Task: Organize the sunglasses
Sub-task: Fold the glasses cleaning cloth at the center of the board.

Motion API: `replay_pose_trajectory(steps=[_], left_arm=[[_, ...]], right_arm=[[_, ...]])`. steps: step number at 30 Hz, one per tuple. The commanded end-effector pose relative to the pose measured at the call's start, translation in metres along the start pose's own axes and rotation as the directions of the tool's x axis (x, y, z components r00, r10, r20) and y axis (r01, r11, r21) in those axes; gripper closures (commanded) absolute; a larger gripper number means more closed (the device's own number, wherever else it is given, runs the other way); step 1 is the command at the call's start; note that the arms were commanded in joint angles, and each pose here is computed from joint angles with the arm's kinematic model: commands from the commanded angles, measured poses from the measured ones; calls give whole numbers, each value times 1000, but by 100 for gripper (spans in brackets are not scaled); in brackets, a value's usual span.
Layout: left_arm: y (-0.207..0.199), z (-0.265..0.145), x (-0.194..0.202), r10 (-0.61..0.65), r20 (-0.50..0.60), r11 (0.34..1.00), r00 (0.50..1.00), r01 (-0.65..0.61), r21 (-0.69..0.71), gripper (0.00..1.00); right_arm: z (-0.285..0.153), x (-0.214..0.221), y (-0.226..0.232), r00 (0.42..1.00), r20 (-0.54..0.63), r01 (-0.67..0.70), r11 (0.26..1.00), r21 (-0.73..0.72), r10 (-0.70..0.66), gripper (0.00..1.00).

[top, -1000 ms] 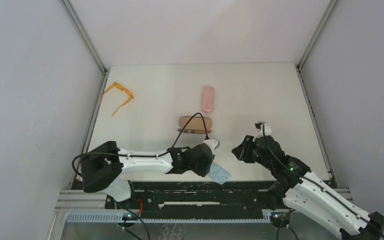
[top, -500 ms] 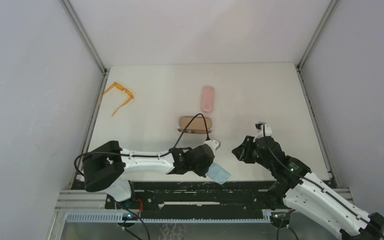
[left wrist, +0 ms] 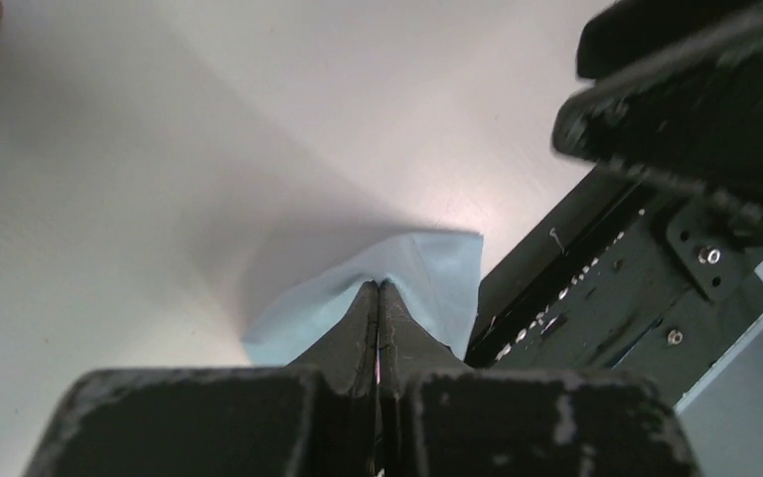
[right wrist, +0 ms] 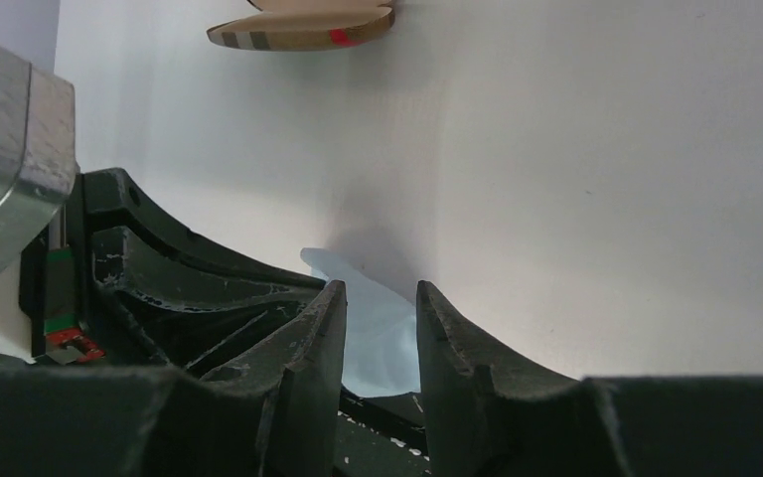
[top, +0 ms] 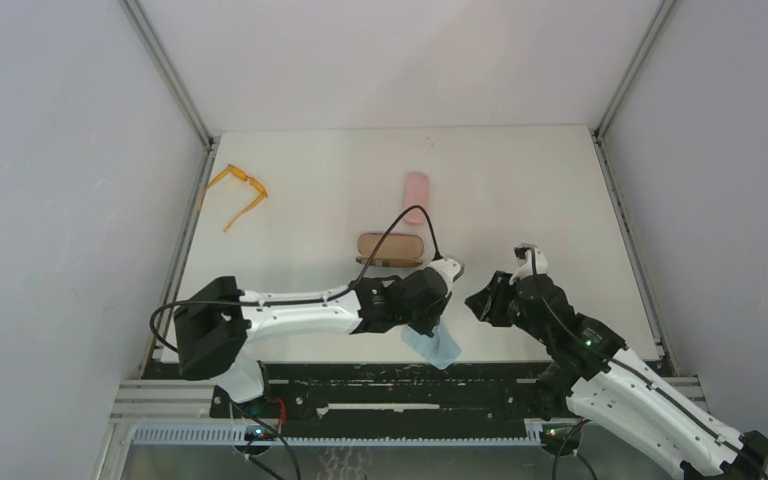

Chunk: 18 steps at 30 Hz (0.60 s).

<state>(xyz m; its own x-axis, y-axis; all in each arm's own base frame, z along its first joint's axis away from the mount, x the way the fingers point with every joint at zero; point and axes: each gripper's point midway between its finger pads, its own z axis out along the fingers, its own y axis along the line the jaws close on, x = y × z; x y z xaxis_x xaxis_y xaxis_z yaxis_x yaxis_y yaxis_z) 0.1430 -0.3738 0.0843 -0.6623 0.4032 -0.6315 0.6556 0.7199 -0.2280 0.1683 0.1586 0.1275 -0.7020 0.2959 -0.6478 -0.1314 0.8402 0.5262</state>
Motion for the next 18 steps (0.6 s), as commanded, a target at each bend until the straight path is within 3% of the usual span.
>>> replay_pose_trajectory(steps=[1, 18], left_arm=[[-4, 7, -24, 52, 1, 999, 999, -52, -8, 100], [3, 42, -55, 83, -53, 996, 995, -80, 49, 100]], right_arm=[[-2, -10, 0, 999, 45, -8, 1000, 1, 8, 68], [-10, -13, -16, 996, 84, -29, 998, 63, 23, 67]])
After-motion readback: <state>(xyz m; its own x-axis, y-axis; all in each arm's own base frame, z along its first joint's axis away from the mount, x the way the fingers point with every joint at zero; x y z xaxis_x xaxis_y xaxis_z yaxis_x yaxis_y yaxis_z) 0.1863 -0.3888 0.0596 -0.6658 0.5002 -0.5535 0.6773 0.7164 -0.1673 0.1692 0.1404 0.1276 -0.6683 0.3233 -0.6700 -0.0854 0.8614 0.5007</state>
